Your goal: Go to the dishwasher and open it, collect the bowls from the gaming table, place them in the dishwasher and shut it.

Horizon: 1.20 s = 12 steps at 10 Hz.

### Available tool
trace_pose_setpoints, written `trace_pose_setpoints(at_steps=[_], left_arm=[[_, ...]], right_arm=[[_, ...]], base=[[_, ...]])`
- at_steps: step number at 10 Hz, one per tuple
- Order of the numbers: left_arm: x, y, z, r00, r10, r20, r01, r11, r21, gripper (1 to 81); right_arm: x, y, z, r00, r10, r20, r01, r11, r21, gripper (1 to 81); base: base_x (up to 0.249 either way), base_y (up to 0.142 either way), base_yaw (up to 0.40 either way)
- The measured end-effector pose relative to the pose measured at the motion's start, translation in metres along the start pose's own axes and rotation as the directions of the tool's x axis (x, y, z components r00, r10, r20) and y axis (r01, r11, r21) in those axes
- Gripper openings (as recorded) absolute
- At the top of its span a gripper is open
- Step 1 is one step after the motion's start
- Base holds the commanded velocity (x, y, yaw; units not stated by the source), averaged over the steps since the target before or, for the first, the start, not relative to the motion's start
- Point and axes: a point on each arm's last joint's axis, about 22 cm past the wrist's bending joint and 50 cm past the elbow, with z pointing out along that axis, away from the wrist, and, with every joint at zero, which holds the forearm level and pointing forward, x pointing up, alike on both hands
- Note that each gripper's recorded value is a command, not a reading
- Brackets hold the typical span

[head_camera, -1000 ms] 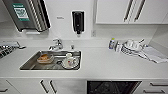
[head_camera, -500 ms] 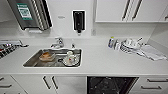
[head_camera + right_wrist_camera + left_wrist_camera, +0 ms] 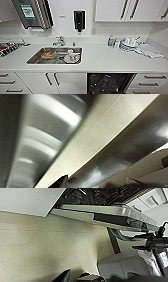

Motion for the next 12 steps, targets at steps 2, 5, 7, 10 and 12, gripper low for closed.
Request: trace_pose_setpoints(at_steps=[2, 5, 7, 10, 12], left_arm=[[-0.013, 0.000, 0.008, 0.9998, -0.014, 0.014, 0.014, 0.9999, -0.002, 81.1], [-0.036, -0.006, 0.012, 0.9990, -0.022, 0.039, 0.022, 0.9997, 0.009, 81.1], [-0.057, -0.002, 0.020, 0.9976, -0.032, 0.061, 0.032, 0.9995, 0.002, 81.1], [-0.086, -0.025, 0.030, 0.9952, -0.046, 0.087, 0.042, 0.9978, 0.051, 81.1], [-0.110, -0.035, 0.038, 0.9924, -0.052, 0.111, 0.044, 0.9962, 0.075, 81.1]], right_arm=[[-0.133, 0.071, 0.017, 0.9445, -0.047, 0.325, 0.109, 0.9785, -0.175, 81.1], [-0.097, 0.101, 0.016, 0.9634, -0.079, 0.256, 0.141, 0.9625, -0.232, 81.1], [-0.131, 0.099, 0.030, 0.9508, -0.093, 0.295, 0.159, 0.9650, -0.208, 81.1], [-0.127, 0.140, 0.020, 0.9417, -0.181, 0.284, 0.252, 0.9384, -0.237, 81.1], [-0.131, 0.140, 0.027, 0.9224, -0.286, 0.260, 0.339, 0.9213, -0.191, 81.1]], base=[[-0.110, 0.000, 0.000], [-0.111, 0.000, 0.000], [-0.086, 0.000, 0.000], [0.000, 0.000, 0.000], [0.000, 0.000, 0.000]])
